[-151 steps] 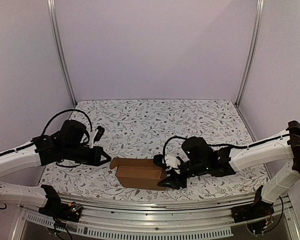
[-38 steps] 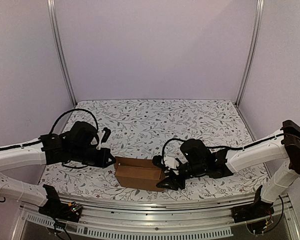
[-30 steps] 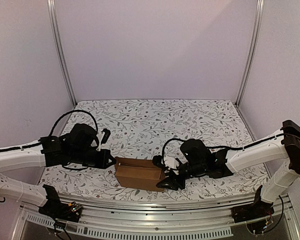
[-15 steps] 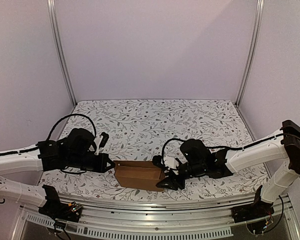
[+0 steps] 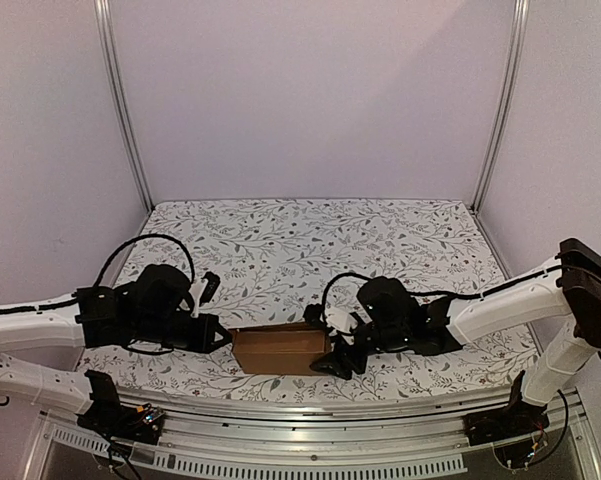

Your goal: Fold the paper box

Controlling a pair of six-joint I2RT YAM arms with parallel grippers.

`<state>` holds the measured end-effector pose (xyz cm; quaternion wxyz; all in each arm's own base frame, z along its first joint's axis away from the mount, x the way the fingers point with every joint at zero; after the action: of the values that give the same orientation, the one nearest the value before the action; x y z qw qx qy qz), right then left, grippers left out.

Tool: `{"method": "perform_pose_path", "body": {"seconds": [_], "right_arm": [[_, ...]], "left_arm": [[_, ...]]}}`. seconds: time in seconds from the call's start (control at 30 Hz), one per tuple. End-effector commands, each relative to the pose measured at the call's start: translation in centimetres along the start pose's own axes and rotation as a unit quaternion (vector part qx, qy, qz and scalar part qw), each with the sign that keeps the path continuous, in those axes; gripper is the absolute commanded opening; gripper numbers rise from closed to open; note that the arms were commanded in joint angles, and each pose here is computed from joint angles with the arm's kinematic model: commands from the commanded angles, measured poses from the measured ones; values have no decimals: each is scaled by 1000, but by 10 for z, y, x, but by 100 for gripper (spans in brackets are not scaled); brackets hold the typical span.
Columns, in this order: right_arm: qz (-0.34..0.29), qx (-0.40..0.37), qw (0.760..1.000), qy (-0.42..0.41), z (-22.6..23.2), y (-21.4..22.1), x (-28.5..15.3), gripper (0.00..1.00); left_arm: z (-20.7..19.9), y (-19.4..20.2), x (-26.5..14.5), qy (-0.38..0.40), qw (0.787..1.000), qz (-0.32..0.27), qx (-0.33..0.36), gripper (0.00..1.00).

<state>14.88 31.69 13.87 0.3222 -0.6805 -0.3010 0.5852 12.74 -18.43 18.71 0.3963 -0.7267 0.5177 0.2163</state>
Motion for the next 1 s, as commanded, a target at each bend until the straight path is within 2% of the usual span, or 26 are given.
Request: {"method": "perform_pose_path", "body": {"seconds": [0.0, 0.03, 0.07, 0.4, 0.6, 0.77, 0.97], "right_arm": [[-19, 3, 1000, 18, -2, -13, -7, 76], [-22, 3, 1000, 19, -2, -15, -10, 94], [-23, 3, 1000, 21, -2, -16, -12, 98], [-15, -2, 999, 39, 1, -21, -42, 99], [1, 5, 996, 86, 0, -28, -77, 99], [10, 66, 988, 139, -4, -43, -110, 99], [17, 58, 994, 92, 10, -50, -118, 99]], "left_arm": [[11, 13, 4, -26, 999, 26, 2, 0], [10, 12, 4, -27, 999, 24, 2, 0], [10, 11, 4, -27, 999, 22, 3, 0], [7, 8, 6, -33, 999, 13, -4, 0], [4, 6, 7, -29, 999, 10, -11, 0], [3, 3, 10, -35, 999, -8, -27, 0], [2, 2, 11, -39, 998, -27, -50, 0]]}}
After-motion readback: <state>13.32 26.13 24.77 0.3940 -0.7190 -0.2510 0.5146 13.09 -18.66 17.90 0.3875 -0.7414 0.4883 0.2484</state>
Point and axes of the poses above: each gripper's point midway between its finger pads, its own x axis out along the fingers, its own z axis along the line the jaws close on, y = z × x, the point moved 10 cm from there along -x, back along the fingers, and after that the axes turned 15 degrees about -x, right-handed, at the moved point
